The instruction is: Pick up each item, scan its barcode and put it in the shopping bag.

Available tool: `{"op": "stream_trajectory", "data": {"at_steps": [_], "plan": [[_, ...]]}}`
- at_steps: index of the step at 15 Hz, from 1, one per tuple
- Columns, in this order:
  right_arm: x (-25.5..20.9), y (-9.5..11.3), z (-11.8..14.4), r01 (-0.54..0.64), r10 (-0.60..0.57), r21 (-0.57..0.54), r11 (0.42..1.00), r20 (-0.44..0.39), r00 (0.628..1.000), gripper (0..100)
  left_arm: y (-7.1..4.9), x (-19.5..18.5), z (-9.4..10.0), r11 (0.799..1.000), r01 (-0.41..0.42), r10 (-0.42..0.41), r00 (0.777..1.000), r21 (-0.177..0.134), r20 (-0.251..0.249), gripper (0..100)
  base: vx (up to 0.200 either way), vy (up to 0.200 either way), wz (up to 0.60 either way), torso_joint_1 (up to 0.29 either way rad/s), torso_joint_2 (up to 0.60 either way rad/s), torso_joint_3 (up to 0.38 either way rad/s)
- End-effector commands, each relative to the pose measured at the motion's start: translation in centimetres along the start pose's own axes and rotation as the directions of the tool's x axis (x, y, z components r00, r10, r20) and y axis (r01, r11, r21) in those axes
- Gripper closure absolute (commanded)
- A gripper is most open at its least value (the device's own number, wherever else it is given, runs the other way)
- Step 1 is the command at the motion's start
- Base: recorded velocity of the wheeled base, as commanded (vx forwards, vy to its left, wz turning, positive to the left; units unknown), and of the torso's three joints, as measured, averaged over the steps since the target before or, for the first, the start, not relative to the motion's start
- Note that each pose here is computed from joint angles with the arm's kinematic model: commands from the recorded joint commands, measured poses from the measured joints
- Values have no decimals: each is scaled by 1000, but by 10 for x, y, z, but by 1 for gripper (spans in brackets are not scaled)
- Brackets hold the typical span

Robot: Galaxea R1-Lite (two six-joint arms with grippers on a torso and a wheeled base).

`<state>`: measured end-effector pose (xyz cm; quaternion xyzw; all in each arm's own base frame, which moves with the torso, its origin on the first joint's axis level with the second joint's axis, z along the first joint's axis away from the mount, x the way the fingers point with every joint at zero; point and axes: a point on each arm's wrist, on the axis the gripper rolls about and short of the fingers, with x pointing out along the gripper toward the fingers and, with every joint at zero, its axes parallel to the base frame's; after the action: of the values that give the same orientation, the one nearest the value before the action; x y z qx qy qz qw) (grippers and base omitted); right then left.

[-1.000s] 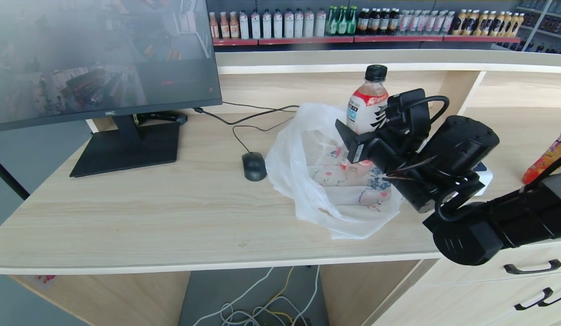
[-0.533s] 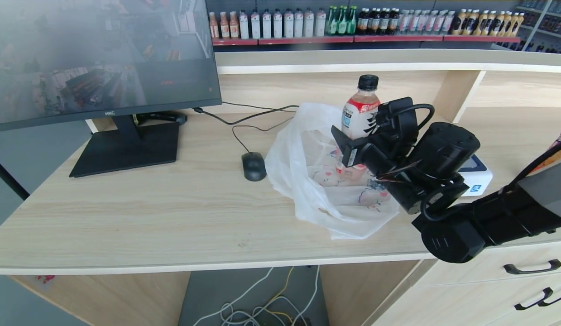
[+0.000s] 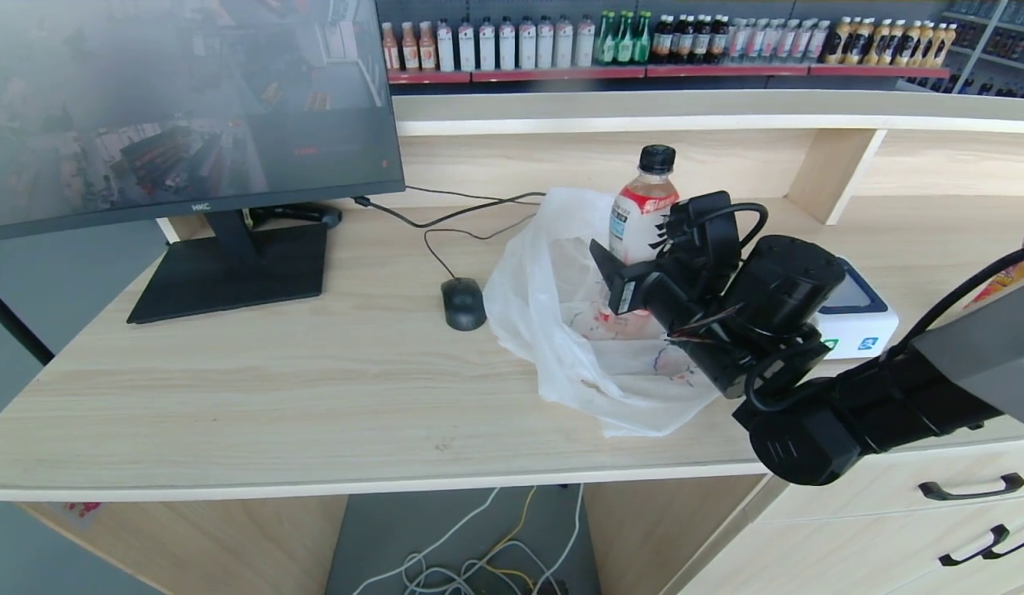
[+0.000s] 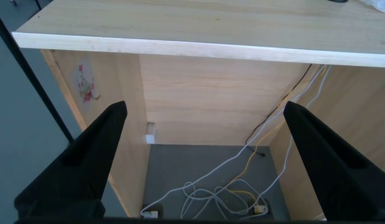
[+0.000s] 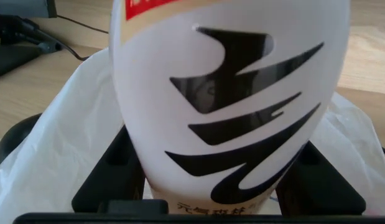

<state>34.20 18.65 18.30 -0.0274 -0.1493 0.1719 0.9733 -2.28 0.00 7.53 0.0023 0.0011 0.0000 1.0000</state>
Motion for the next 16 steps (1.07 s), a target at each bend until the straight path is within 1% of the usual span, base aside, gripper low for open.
{"op": "stream_trajectory", "data": {"at_steps": [1,4,9,13,15,16], "plan": [[1,-1,-6,6,-6,-3,1000,-19,1000,100,0,0,0,1000,0,0,1000,0,1,0,0,0,0,0,0,0],[0,4,-7,-6,6,0,1000,-22,1000,100,0,0,0,1000,0,0,1000,0,-1,0,0,0,0,0,0,0],[0,5,-9,-12,12,1,1000,-38,999,100,0,0,0,1000,0,0,1000,0,-1,0,0,0,0,0,0,0],[1,7,-6,-13,13,12,1000,-29,999,100,0,0,0,1000,0,0,1000,0,1,0,0,0,0,0,0,0],[-2,19,-6,-42,42,25,999,-33,999,100,0,0,0,1000,0,0,1000,-2,-1,0,0,0,0,0,0,0],[-1,19,-6,-43,43,27,999,-30,999,100,0,0,0,1000,0,0,1000,0,-1,0,0,0,0,0,0,0]]}}
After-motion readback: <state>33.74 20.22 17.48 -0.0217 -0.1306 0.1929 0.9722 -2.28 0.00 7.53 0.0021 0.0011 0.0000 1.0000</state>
